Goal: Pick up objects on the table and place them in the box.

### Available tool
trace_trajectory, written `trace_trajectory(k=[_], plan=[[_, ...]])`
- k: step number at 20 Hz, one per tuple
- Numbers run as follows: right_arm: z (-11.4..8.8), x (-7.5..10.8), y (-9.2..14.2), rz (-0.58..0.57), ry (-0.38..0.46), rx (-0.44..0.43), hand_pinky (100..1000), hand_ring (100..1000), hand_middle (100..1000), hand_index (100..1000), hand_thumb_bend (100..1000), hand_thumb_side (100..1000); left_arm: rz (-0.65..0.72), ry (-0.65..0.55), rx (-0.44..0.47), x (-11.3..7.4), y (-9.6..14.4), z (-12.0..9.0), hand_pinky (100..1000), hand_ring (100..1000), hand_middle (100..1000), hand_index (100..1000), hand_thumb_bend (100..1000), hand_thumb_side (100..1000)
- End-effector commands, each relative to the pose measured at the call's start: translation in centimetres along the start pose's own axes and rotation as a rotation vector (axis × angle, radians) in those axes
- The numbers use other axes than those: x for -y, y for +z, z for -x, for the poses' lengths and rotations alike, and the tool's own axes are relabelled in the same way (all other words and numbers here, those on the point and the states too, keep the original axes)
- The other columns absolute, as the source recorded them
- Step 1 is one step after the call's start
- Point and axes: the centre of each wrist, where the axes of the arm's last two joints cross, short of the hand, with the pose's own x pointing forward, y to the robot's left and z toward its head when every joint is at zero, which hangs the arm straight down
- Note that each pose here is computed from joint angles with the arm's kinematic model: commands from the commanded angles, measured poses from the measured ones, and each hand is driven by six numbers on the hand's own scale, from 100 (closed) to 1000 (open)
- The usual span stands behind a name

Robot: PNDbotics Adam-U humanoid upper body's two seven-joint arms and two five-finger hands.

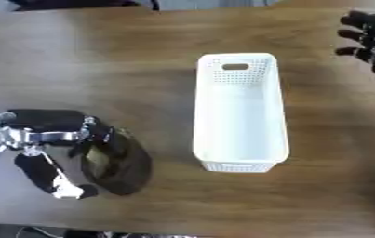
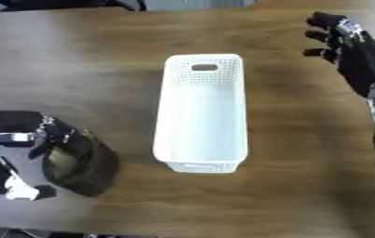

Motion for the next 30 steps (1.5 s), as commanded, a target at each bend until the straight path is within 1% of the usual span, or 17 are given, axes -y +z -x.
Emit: trace_trajectory(k=[1,2,4,6,8,12,13,16,18,20,21,22,23,25,26,28,30], plan=[[-1.1,0.8,0.0,0.007,0.036,0.017,826,975,983,1000,100,1000,0.164,-0.137,0.067,-0.7,1.1,0.2,651,296,712,817,283,386],[-1.2,0.8,0.0,0.007,0.036,0.017,826,975,983,1000,100,1000,0.164,-0.142,0.064,-0.7,1.0,0.2,651,296,712,817,282,383],[-1.2,0.7,-0.1,0.004,0.036,0.02,826,975,983,1000,100,1000,0.166,-0.167,0.055,-0.8,0.7,0.2,629,274,693,799,274,305],[-1.2,0.7,-0.1,0.004,0.036,0.022,826,975,983,1000,100,1000,0.162,-0.219,0.033,-1.1,0.4,0.3,556,205,645,764,265,225],[-1.3,0.7,-0.1,0.005,0.036,0.024,826,975,983,1000,100,1000,0.148,-0.286,0.008,-1.2,0.3,0.3,481,156,615,742,284,190],[-1.3,0.7,-0.2,0.008,0.036,0.026,826,975,983,1000,100,1000,0.15,-0.405,-0.033,-0.4,0.0,0.6,507,194,639,755,312,208],[-1.3,0.7,-0.2,0.009,0.035,0.027,826,975,984,1000,100,1000,0.149,-0.416,-0.036,0.0,-0.1,0.7,520,212,639,754,314,220],[-1.4,0.7,-0.2,0.009,0.034,0.027,827,975,984,1000,100,1000,0.129,-0.429,-0.037,0.7,-0.5,1.1,508,200,604,724,314,223],[-1.4,0.7,-0.2,0.01,0.033,0.028,827,975,984,1000,100,1000,0.094,-0.435,-0.037,0.8,-0.6,1.2,470,167,503,636,300,207],[-1.4,0.7,-0.2,0.01,0.033,0.029,827,975,984,1000,100,1000,0.049,-0.447,-0.042,0.7,-0.8,1.3,421,121,396,525,260,167],[-1.4,0.7,-0.2,0.01,0.033,0.03,827,975,984,1000,100,1000,0.024,-0.455,-0.048,0.5,-0.9,1.2,391,100,330,464,234,166],[-1.4,0.7,-0.2,0.011,0.033,0.03,827,975,984,1000,100,1000,-0.004,-0.466,-0.053,0.4,-1.0,1.2,302,100,210,360,100,193],[-1.4,0.7,-0.2,0.011,0.034,0.03,827,976,984,1000,100,1000,-0.043,-0.47,-0.06,0.3,-1.0,1.3,212,100,101,293,100,238],[-1.5,0.7,-0.2,0.012,0.034,0.032,827,975,984,1000,100,1000,-0.13,-0.48,-0.072,0.0,-1.1,1.3,113,100,100,195,100,248],[-1.5,0.7,-0.2,0.012,0.034,0.033,827,976,984,1000,100,1000,-0.17,-0.489,-0.072,-0.2,-1.1,1.2,100,100,100,156,100,246],[-1.5,0.7,-0.2,0.012,0.034,0.033,827,976,984,1000,100,1000,-0.236,-0.504,-0.066,-0.3,-1.2,1.2,100,100,100,138,100,244],[-1.5,0.7,-0.2,0.012,0.033,0.034,827,976,984,1000,100,1000,-0.257,-0.505,-0.068,0.0,-1.3,1.4,100,100,100,135,100,245]])
